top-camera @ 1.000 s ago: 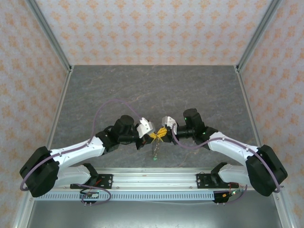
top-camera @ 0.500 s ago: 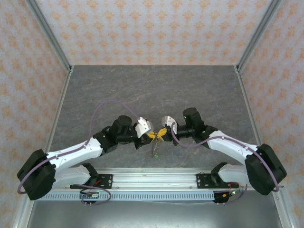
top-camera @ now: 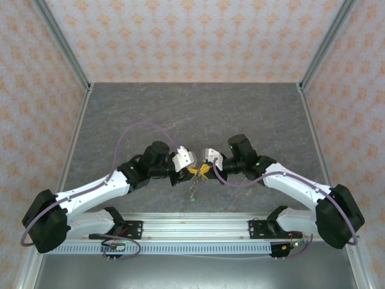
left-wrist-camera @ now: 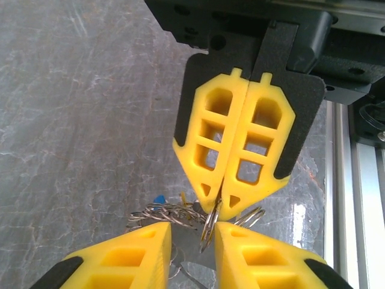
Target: Put the keys on the keyring
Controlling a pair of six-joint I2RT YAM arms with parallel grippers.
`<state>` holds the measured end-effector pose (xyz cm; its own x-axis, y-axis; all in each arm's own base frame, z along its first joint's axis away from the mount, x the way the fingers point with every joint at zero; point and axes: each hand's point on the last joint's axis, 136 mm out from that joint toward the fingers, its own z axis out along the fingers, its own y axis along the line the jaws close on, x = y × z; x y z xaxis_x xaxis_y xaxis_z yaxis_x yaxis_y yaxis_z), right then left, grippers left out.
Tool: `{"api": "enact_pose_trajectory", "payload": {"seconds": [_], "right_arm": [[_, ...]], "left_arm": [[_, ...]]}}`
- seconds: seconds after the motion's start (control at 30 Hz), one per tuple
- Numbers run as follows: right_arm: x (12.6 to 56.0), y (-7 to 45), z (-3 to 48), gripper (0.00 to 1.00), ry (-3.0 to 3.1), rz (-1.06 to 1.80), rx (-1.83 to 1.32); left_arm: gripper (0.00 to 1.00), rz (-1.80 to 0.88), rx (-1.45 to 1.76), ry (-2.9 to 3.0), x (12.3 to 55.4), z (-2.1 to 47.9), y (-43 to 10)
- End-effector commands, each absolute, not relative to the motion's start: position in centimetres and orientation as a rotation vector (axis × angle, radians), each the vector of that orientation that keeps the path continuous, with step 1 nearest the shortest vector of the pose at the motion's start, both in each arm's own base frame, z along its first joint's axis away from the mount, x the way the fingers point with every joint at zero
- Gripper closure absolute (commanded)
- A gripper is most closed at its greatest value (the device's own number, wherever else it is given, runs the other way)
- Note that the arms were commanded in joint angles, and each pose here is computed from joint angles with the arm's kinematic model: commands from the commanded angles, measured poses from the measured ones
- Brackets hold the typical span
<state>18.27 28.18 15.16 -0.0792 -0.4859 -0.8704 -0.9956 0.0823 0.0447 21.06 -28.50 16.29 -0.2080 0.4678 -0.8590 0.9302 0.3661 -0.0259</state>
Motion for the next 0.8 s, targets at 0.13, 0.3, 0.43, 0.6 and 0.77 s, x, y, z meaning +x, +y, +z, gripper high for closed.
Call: {"api": "enact_pose_trajectory", "payload": {"seconds": [0.13,0.3,0.43,0.6,0.77], "right_arm": [[18.4,28.9,17.8,1.0,1.542,0.91,-1.493],[18.1,29.2,18.5,1.0,1.515,0.953,-1.483],[18.2,29.3,18.5,1.0,1.516,0.96,-1.48],[18.4,29.2,18.2,1.0,1.526,0.939,-1.469],[18.8,29.3,17.8,1.0,1.546,0.938,-1.443]], "left_arm": [[0.75,-0.745,1.28,1.8,20.6,16.7,-28.9],[0.79,-0.741,1.317,1.822,20.6,16.0,-29.1],[0.92,-0.752,1.33,1.821,20.7,15.9,-29.4],[0.91,-0.776,1.334,1.81,20.6,16.3,-29.7],[0.98,-0.774,1.315,1.809,20.7,16.6,-29.6]]}}
